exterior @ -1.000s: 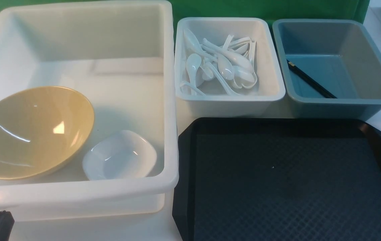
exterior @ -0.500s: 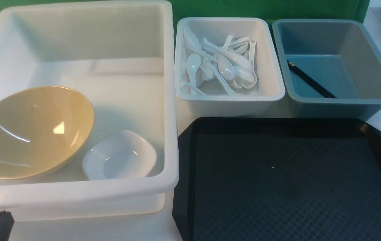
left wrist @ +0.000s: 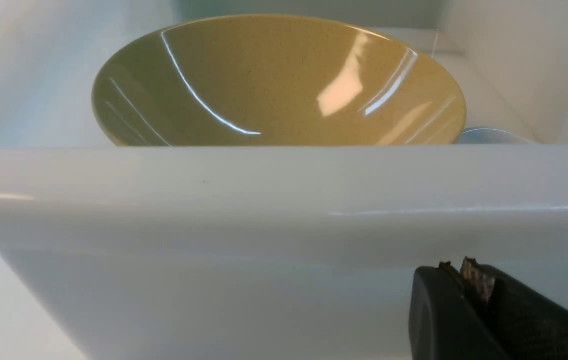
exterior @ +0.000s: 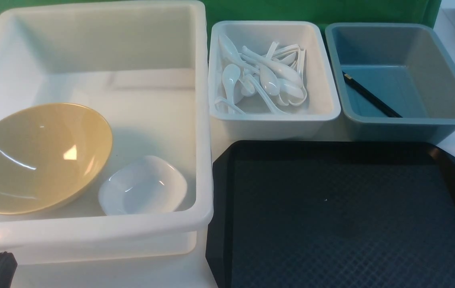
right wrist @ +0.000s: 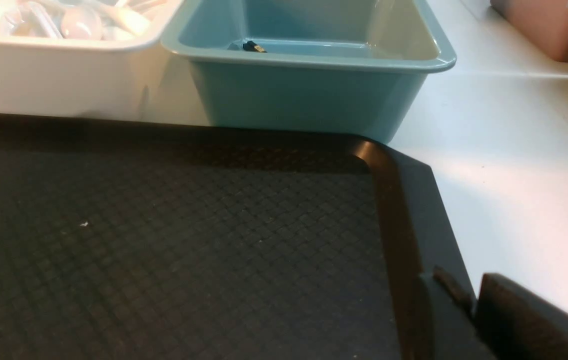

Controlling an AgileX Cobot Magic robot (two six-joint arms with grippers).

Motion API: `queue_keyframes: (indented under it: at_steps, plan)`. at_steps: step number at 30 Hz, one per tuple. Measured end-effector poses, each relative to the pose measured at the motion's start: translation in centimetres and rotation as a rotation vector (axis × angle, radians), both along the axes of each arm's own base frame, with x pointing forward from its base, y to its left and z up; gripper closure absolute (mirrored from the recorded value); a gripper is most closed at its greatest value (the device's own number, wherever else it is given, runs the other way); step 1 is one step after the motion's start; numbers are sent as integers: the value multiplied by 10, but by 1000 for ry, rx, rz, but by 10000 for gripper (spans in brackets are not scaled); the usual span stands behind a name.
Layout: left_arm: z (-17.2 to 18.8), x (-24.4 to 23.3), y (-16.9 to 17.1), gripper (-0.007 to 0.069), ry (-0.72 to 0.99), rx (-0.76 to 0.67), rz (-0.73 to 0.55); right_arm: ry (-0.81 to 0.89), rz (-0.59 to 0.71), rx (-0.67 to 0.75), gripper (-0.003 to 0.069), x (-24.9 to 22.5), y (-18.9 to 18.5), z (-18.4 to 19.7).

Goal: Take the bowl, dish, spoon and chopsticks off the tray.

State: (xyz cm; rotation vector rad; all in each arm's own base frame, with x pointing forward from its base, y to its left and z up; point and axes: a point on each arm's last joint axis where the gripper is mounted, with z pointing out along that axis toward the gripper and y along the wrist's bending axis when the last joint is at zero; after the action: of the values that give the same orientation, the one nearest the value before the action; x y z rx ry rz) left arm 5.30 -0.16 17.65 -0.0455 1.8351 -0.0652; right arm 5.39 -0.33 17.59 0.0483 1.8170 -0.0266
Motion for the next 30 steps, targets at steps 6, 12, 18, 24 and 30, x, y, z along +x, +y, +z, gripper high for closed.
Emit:
queue_keyframes:
  at_steps: [6,12,18,24,30]
  plan:
    - [0,0,0,613,0,0,0,0,0,0,491,0,0,0]
    - [0,0,0,613,0,0,0,0,0,0,487,0,0,0]
    - [0,0,0,613,0,0,0,0,0,0,487,0,0,0]
    - [0,0,0,613,0,0,0,0,0,0,478,0,0,0]
    - [0,0,0,613,0,7,-2,0,0,0,474,0,0,0]
